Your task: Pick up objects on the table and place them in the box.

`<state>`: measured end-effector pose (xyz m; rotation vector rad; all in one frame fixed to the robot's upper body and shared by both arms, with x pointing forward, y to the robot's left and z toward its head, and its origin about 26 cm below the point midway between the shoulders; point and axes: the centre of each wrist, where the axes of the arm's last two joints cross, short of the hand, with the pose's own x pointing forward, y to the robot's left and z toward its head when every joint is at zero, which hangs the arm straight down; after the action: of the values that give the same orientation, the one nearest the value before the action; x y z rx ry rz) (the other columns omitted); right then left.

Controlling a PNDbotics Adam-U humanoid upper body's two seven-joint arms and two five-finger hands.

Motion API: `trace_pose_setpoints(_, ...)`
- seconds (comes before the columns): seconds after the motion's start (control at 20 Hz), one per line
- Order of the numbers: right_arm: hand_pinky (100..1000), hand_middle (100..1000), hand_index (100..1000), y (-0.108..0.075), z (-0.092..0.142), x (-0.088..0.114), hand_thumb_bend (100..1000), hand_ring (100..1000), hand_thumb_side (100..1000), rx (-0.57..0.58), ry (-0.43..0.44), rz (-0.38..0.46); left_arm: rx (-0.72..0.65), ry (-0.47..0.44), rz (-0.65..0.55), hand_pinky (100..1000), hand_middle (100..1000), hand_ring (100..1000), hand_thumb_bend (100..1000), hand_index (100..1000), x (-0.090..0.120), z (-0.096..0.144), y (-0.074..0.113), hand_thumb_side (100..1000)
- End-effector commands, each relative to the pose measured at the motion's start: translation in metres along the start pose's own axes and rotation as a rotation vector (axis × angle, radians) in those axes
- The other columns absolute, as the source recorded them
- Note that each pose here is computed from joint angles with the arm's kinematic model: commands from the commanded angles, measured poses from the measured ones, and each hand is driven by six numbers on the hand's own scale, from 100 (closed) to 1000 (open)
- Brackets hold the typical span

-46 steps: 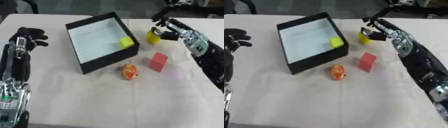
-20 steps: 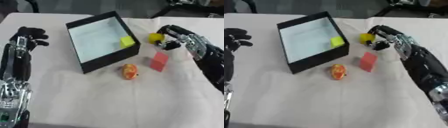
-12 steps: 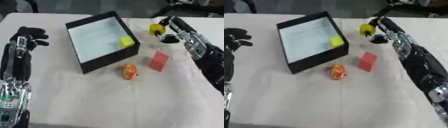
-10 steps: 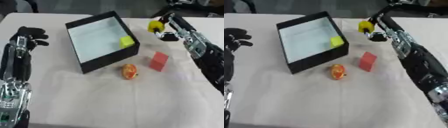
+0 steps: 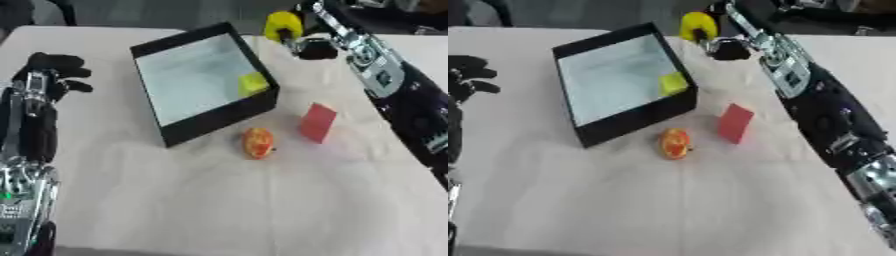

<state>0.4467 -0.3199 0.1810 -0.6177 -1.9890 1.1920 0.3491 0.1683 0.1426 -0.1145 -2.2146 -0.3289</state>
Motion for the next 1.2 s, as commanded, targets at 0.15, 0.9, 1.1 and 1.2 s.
trace_pose_setpoints(0.15,787,362,457,-0.004,-0.013,0.011,100,688,225,0.091,-0.074,0.008,0.009,-0.061,0.009,547,602,621,100,657,0.012,-0.006,0.003,885)
trace_pose_setpoints(0.9,878,935,973,0.013,-0.023,0.022,100,897,640,0.279,-0.193,0.133,0.021,-0.079,0.018,562,598,621,100,656,0.016,-0.008,0.002,887)
trace_pose_setpoints(1.1,886,967,992,0.011,-0.023,0.023,100,909,657,0.224,-0.185,0.136,0.020,-0.077,0.018,562,598,621,100,656,0.015,-0.007,0.002,888)
trace_pose_setpoints(1.2,890,977,999,0.011,-0.023,0.023,100,913,638,0.212,-0.181,0.137,0.021,-0.076,0.017,562,598,621,100,656,0.015,-0.007,0.002,888)
